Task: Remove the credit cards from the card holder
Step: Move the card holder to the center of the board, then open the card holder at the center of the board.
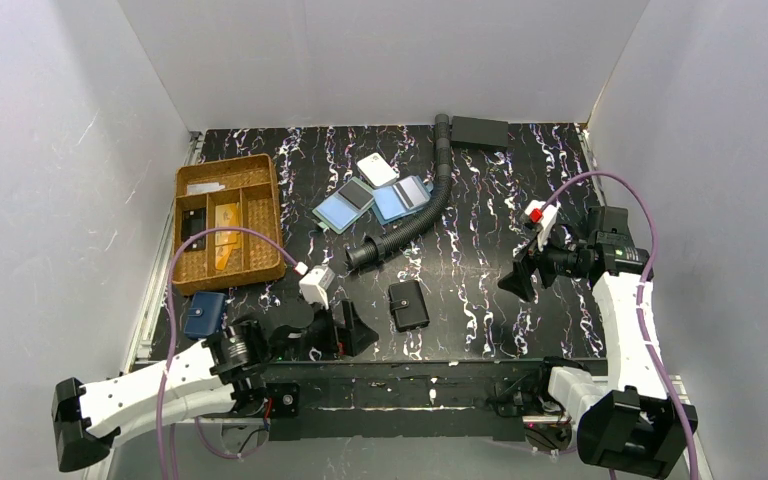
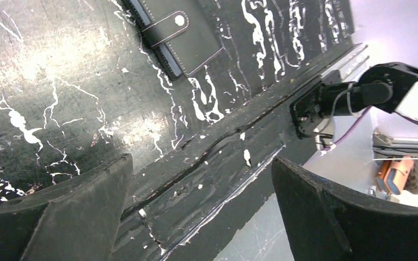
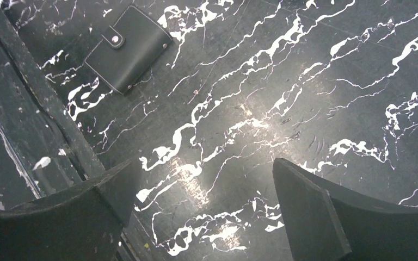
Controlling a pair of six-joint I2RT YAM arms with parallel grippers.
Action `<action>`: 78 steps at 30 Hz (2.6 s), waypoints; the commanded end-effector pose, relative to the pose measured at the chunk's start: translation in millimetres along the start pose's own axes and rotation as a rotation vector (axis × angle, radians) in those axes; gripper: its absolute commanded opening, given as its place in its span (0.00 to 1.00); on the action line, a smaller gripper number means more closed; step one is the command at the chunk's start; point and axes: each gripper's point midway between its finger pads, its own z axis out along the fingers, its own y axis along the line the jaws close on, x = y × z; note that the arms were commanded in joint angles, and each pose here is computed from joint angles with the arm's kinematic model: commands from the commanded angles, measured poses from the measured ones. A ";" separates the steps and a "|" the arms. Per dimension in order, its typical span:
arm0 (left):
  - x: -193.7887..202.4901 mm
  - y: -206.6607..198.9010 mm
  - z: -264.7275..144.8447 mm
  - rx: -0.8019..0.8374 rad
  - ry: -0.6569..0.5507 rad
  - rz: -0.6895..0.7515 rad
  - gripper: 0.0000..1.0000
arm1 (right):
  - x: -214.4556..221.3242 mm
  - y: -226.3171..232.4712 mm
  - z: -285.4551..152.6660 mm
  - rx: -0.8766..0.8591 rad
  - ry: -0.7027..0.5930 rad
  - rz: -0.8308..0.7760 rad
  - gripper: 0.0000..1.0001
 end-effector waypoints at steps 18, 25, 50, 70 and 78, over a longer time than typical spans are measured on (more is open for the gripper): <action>-44.2 15.0 63.7 -0.605 0.031 -0.104 0.96 | -23.6 30.8 146.7 -0.267 -0.043 0.604 1.00; -46.4 19.2 85.8 -0.724 0.051 -0.090 0.76 | 4.0 34.7 172.4 -0.301 0.047 0.790 0.87; -24.1 24.3 132.0 -0.783 0.170 -0.022 0.63 | 55.2 79.4 201.8 -0.415 0.253 0.900 0.61; -33.6 29.7 142.5 -0.849 0.179 0.053 0.52 | 72.1 76.1 206.3 -0.381 0.324 0.907 0.44; -28.6 35.5 145.1 -0.870 0.194 0.057 0.47 | 73.7 76.4 206.6 -0.381 0.333 0.910 0.40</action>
